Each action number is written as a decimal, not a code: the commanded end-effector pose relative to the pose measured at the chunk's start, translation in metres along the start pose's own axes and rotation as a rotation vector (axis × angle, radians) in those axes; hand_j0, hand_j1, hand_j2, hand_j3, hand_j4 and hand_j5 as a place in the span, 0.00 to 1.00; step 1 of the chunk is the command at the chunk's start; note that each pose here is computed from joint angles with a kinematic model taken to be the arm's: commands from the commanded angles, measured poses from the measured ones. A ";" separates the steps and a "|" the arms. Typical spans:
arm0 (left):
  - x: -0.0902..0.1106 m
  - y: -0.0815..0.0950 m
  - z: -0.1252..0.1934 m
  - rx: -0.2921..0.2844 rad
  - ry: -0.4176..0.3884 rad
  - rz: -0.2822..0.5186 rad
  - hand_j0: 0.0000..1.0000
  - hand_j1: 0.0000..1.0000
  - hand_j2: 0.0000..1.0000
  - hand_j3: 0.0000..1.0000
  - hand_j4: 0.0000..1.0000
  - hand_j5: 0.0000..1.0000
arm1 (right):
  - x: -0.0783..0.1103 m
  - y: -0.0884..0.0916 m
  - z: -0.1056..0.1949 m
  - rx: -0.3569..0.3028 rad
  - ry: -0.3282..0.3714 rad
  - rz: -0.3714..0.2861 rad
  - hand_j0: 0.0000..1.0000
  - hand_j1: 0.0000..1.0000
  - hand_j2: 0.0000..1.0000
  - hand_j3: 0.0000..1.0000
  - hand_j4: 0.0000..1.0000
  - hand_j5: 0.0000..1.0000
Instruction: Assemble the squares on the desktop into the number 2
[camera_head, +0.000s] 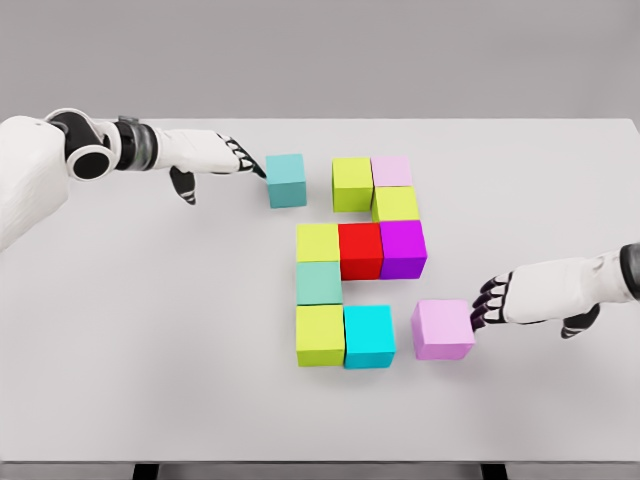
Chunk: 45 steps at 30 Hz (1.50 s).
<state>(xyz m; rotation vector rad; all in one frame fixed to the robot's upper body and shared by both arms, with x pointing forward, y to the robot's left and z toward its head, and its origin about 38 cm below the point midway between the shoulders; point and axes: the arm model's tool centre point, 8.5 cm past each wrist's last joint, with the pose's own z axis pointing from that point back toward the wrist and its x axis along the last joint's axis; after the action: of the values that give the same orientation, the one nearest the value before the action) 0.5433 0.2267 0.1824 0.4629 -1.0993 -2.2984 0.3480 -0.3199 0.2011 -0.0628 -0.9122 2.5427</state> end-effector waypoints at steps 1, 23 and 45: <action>-0.003 0.000 0.001 0.004 0.007 0.011 1.00 1.00 1.00 1.00 1.00 1.00 | 0.000 -0.001 -0.001 -0.003 -0.002 -0.001 1.00 1.00 1.00 1.00 1.00 1.00; 0.004 0.017 -0.011 0.029 -0.003 0.012 1.00 1.00 1.00 1.00 1.00 1.00 | 0.004 -0.007 -0.008 -0.006 -0.020 0.024 1.00 1.00 1.00 1.00 1.00 1.00; 0.006 0.007 0.001 0.019 -0.018 -0.014 1.00 1.00 1.00 1.00 1.00 1.00 | -0.001 -0.017 -0.017 -0.018 -0.022 0.038 1.00 1.00 1.00 1.00 1.00 1.00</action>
<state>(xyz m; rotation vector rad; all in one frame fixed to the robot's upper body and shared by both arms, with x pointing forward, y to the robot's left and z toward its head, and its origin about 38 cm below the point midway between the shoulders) 0.5417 0.2235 0.1860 0.4604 -1.1208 -2.3022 0.3583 -0.3019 0.1981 -0.0635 -0.9431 2.5742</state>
